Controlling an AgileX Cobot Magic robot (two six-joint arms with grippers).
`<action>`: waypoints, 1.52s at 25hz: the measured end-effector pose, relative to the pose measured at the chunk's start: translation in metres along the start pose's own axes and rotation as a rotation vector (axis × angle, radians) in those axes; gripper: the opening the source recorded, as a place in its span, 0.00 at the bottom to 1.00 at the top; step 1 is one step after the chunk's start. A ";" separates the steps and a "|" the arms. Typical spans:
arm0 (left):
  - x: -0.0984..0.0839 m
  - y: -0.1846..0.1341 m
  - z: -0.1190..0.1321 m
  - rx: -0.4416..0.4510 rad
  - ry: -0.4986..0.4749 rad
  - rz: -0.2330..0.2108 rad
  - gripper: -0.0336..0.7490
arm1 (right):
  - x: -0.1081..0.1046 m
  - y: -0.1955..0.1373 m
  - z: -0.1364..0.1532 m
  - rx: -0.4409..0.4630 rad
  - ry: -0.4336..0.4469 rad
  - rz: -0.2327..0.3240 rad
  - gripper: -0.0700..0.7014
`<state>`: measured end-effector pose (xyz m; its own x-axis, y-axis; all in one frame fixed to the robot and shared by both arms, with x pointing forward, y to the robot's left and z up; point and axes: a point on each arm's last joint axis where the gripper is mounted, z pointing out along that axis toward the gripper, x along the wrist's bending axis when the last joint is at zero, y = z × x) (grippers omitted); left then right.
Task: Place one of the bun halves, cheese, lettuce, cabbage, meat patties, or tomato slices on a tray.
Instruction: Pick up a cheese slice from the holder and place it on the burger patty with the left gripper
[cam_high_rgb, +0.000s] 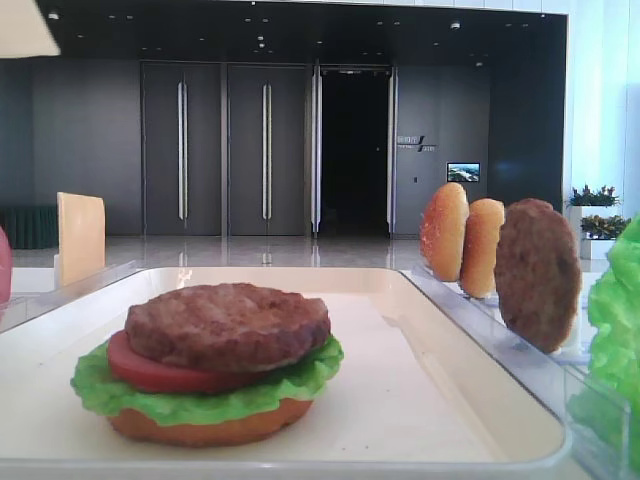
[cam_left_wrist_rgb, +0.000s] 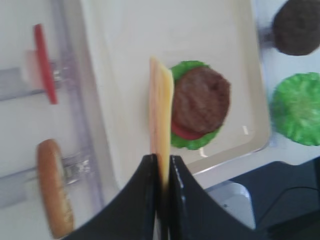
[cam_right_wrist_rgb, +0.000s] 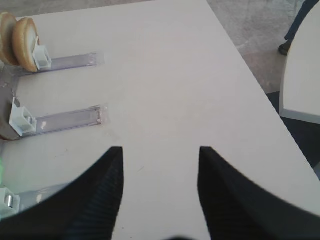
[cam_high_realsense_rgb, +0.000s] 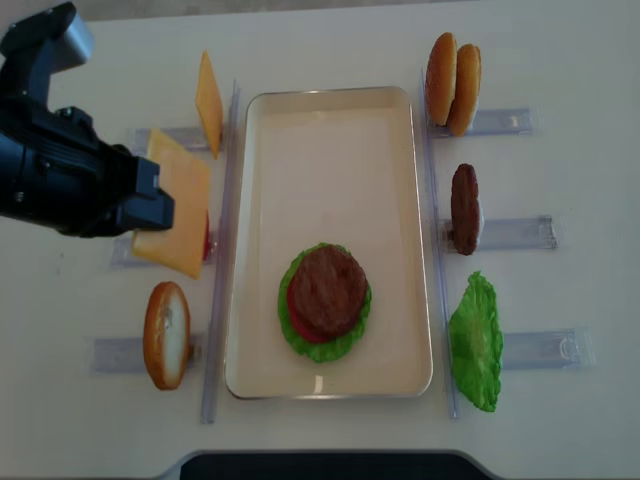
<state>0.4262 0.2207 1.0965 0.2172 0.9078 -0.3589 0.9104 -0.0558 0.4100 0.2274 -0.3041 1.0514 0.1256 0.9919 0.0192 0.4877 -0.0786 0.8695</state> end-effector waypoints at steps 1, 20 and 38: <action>-0.002 0.001 0.004 0.000 -0.040 0.011 0.08 | 0.000 0.000 0.000 0.000 0.000 0.000 0.56; -0.026 0.022 0.086 0.044 -0.645 0.019 0.08 | 0.000 0.000 0.000 0.000 0.000 0.000 0.56; -0.009 -0.011 0.116 0.069 -0.617 0.007 0.08 | 0.000 0.000 0.000 0.000 0.000 0.000 0.56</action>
<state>0.4551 0.1650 0.9975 0.3680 0.5012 -0.7832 0.9244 -0.1063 0.3663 0.2274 -0.3041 1.0514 0.1256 0.9919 0.0192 0.4877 -0.0786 0.8695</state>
